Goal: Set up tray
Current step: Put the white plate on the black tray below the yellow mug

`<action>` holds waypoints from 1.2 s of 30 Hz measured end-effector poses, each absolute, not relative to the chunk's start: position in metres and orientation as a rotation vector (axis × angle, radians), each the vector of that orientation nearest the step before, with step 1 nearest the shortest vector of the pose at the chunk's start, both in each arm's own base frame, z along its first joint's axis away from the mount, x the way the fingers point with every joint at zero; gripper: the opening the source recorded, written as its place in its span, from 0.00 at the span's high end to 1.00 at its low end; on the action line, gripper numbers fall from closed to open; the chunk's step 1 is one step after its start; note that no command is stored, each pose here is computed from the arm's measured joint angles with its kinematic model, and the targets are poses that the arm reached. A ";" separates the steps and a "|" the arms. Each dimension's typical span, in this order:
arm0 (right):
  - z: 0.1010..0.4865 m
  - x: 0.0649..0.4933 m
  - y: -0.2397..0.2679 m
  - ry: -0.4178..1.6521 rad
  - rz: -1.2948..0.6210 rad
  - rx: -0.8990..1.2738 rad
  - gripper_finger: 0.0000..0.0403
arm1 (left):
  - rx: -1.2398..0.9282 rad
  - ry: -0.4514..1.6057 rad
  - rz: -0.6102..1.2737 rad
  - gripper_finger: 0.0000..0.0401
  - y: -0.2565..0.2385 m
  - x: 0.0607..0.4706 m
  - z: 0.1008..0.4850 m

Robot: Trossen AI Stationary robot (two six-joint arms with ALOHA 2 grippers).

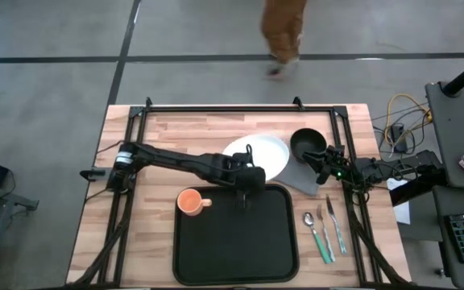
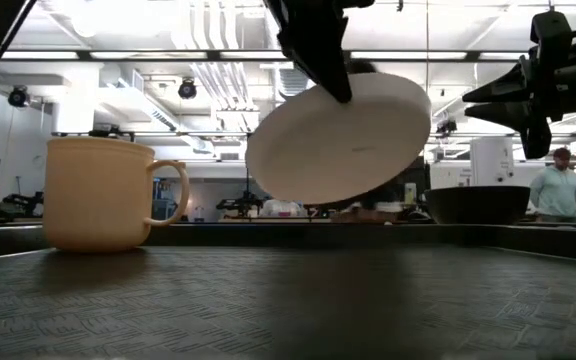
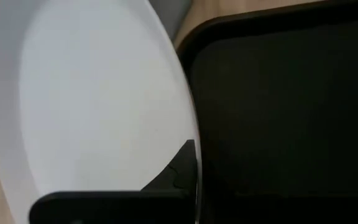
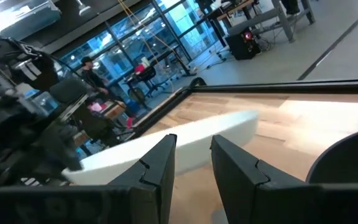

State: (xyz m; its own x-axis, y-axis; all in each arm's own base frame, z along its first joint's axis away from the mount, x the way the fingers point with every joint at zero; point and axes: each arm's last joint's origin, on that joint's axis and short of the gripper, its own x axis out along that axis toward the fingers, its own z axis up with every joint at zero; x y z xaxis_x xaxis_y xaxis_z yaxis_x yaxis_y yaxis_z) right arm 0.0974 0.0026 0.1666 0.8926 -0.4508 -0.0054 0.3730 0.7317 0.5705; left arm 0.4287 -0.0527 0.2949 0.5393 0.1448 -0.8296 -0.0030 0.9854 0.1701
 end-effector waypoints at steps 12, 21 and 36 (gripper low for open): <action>0.167 0.097 0.002 -0.140 -0.478 0.583 0.76 | 0.196 1.003 0.008 1.00 -0.093 0.421 0.291; 0.167 0.097 0.002 -0.141 -0.480 0.582 0.76 | 0.205 0.978 -0.038 1.00 -0.118 0.417 0.286; 0.167 0.097 0.002 -0.141 -0.482 0.582 0.76 | 0.262 0.944 -0.162 1.00 -0.173 0.400 0.287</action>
